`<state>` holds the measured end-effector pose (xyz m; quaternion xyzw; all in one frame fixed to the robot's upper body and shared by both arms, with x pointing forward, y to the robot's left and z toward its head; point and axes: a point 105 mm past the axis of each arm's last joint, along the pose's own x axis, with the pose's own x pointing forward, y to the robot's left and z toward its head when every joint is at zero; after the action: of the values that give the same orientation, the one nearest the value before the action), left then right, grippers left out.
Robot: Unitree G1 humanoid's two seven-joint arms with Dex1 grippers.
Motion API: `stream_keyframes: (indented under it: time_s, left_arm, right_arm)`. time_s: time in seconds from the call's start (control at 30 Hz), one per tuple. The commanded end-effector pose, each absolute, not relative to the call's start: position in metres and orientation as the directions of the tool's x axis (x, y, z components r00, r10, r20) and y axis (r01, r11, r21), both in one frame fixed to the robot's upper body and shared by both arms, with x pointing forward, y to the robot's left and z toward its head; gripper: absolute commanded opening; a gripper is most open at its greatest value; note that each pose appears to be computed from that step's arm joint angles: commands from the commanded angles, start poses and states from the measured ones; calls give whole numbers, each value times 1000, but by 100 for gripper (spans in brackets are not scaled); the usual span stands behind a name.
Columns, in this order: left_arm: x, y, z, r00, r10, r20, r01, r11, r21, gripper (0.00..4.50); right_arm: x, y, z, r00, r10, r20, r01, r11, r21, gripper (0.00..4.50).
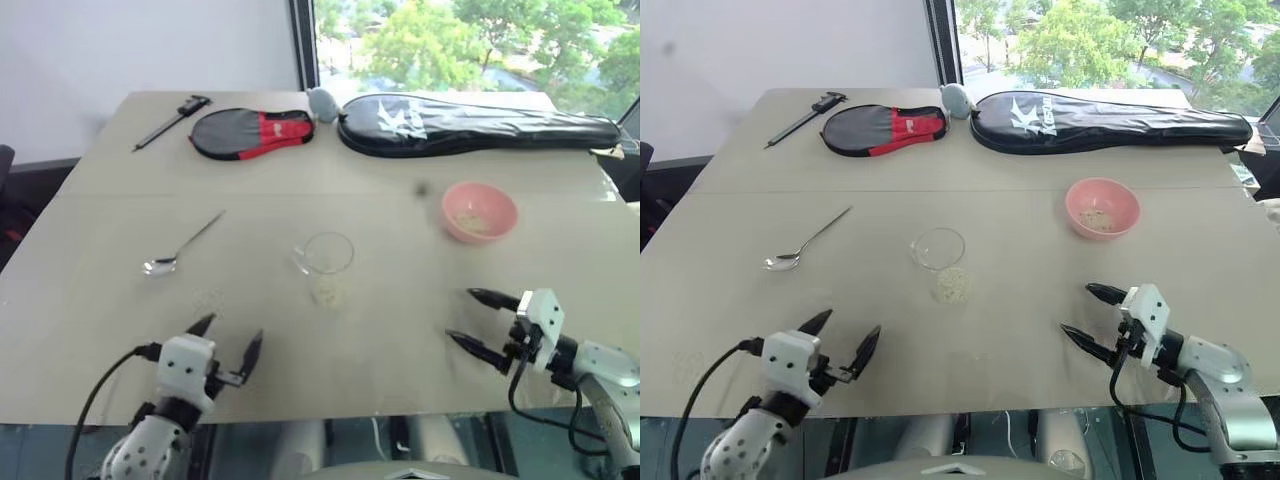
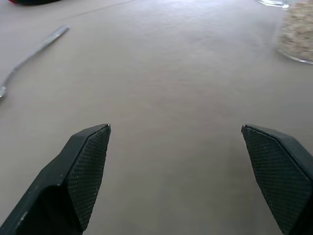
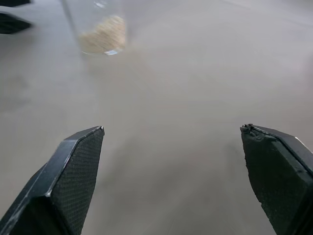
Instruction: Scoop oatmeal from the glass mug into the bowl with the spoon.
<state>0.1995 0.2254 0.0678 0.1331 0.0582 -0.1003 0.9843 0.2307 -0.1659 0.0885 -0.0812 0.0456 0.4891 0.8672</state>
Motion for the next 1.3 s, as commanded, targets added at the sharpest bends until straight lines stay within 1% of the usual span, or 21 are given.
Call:
stream_keyframes:
  time_s: [0.03, 0.17, 0.27, 0.33, 0.43, 0.53, 0.73, 0.9, 1.03, 1.17, 1.3]
  left_arm:
    - [215, 242, 91, 989, -114, -97, 139, 936, 322, 448]
    - [234, 247, 115, 990, -119, -69, 135, 945, 299, 448]
    - [246, 253, 129, 990, -121, -72, 136, 947, 292, 448]
    - [254, 262, 136, 991, -106, -86, 127, 948, 290, 448]
    - [265, 277, 139, 987, -82, -140, 121, 946, 299, 448]
    - [273, 287, 137, 977, -80, -198, 143, 934, 329, 448]
    - [290, 306, 133, 959, -79, -272, 181, 909, 376, 448]
    - [304, 318, 135, 957, -69, -280, 180, 901, 395, 448]
    - [315, 328, 132, 952, -59, -301, 187, 888, 420, 448]
    - [320, 337, 116, 918, -79, -388, 222, 914, 339, 448]
    - [322, 350, 84, 833, -95, -545, 273, 928, 255, 448]
  right_arm:
    - [224, -145, 116, 397, 908, -132, -916, 383, -121, 450]
    - [222, -126, 143, 291, 948, -126, -952, 274, -133, 450]
    - [221, -117, 156, 248, 961, -124, -961, 228, -154, 450]
    - [222, -112, 164, 237, 965, -112, -961, 216, -175, 450]
    - [234, -109, 174, 283, 955, -92, -937, 255, -239, 450]
    - [244, -107, 183, 326, 944, -54, -919, 303, -254, 450]
    - [249, -110, 187, 341, 939, -49, -912, 317, -261, 450]
    - [261, -114, 195, 400, 916, -17, -890, 384, -247, 450]
    - [268, -119, 196, 427, 903, -34, -875, 404, -268, 450]
    - [272, -121, 200, 442, 897, -23, -866, 420, -272, 450]
    - [275, -121, 203, 441, 898, -20, -864, 418, -282, 450]
